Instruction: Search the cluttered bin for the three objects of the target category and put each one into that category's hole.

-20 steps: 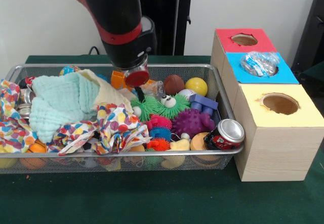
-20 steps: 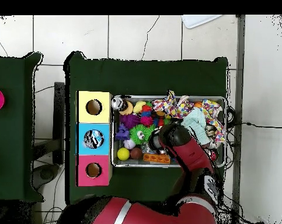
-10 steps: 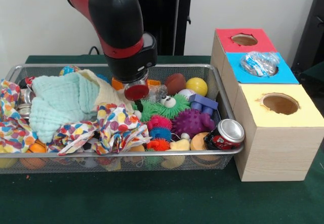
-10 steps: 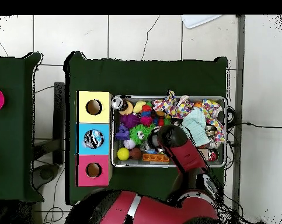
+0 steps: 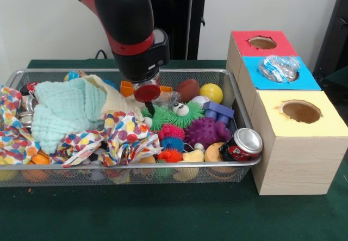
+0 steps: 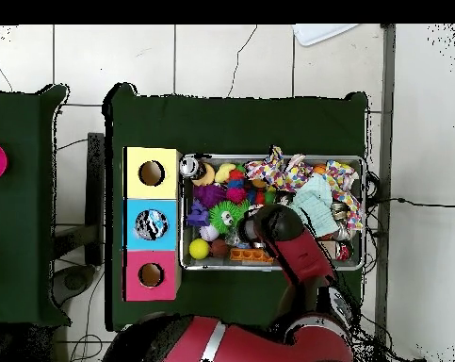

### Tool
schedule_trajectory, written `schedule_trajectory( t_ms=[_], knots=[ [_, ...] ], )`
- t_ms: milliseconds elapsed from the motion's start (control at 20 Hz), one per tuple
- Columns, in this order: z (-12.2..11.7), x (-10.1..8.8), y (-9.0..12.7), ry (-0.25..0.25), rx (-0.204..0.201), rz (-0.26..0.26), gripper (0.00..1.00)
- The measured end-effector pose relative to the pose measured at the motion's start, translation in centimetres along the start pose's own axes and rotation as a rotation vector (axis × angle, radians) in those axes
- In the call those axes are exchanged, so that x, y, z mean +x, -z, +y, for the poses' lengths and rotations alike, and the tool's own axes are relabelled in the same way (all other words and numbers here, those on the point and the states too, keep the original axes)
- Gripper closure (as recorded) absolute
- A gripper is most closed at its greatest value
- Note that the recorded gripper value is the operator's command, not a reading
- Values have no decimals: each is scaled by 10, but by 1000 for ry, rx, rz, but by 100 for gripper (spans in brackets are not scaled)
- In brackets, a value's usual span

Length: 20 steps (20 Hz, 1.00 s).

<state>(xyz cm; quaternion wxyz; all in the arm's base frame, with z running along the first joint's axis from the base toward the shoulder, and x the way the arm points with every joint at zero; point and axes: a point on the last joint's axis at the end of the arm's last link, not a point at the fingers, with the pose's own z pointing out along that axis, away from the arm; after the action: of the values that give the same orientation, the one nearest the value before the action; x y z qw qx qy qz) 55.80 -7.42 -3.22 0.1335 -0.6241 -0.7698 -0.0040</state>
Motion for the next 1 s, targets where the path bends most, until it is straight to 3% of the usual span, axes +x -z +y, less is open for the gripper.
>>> schedule_trajectory(
  t_ms=[1000],
  knots=[
    [5,43,26,63,34,33,0]
  ],
)
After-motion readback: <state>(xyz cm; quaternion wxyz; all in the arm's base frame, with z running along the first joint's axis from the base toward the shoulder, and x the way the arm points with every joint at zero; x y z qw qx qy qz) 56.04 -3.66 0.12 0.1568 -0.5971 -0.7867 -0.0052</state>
